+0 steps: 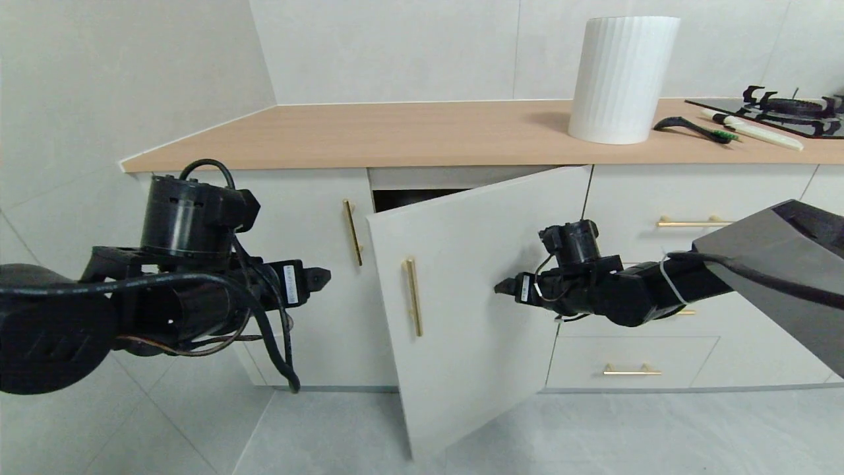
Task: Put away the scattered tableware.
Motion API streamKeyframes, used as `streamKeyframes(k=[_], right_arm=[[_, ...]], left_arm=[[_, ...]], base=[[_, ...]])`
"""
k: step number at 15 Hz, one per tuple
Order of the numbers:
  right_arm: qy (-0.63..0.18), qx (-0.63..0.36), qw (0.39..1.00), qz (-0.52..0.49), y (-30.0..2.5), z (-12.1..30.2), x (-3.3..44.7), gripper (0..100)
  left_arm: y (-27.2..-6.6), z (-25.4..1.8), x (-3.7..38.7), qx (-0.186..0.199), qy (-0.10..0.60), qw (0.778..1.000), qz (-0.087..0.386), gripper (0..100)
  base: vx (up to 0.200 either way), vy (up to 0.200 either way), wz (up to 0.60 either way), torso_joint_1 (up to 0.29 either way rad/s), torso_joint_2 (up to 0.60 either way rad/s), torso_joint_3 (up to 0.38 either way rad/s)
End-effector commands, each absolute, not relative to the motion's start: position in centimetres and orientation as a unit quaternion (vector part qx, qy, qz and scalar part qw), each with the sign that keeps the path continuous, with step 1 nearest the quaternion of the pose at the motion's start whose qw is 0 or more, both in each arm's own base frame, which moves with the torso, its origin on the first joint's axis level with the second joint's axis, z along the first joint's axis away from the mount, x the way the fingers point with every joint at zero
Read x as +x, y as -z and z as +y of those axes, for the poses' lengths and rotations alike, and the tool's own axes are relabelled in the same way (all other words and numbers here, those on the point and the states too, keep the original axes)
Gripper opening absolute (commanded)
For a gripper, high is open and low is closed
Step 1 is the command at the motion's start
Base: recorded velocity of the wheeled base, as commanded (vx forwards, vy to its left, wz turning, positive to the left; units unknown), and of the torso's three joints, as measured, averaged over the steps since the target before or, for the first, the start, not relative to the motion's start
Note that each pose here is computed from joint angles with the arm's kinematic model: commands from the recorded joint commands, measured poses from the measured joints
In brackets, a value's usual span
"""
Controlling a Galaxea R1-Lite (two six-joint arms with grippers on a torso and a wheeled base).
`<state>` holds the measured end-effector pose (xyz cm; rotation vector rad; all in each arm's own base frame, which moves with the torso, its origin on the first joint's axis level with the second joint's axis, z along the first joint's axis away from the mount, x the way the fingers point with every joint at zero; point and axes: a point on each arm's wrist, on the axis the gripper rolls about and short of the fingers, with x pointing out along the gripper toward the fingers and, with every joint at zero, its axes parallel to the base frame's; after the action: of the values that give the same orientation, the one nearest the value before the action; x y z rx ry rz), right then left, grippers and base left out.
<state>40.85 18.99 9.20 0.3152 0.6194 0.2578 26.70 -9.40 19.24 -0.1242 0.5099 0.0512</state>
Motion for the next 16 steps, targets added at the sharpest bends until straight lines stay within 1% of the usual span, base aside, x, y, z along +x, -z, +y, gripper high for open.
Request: streamKeyframes(k=[1,2,4,6,10,11,16], right_arm=[[-0.122,0.172,0.934,0.29,-7.7,19.3,41.6,100],[-0.119,0.186,0.935,0.278,-7.7,19.4,41.8,100],[-0.106,0.214,0.935,0.261,-7.9,19.8,42.8,100],[-0.064,0.245,0.938,0.235,-7.7,20.3,44.3,100],[-0.053,0.252,0.941,0.221,-7.7,20.4,44.9,100],[-0.037,0.264,0.941,0.208,-7.8,20.4,45.4,100],[0.001,0.269,0.947,0.174,-7.7,20.3,46.9,100]], left_arm=[[-20.7,-8.1,26.3,-0.071,-0.039,0.97,0.227,100],[-21.1,-7.9,26.2,-0.071,-0.04,0.972,0.22,100],[-21.1,-7.9,26.2,-0.071,-0.041,0.972,0.22,100],[-21.1,-7.9,26.2,-0.071,-0.041,0.972,0.222,100],[-21.0,-7.9,26.2,-0.071,-0.041,0.972,0.222,100],[-20.9,-7.9,26.3,-0.07,-0.042,0.971,0.224,100],[-20.7,-7.9,26.4,-0.069,-0.041,0.971,0.227,100]], base=[[0.0,0.0,0.0,0.0,0.0,0.0],[0.0,0.0,0.0,0.0,0.0,0.0],[0.0,0.0,0.0,0.0,0.0,0.0],[0.0,0.0,0.0,0.0,0.0,0.0],[0.0,0.0,0.0,0.0,0.0,0.0],[0.0,0.0,0.0,0.0,0.0,0.0],[0.0,0.0,0.0,0.0,0.0,0.0]])
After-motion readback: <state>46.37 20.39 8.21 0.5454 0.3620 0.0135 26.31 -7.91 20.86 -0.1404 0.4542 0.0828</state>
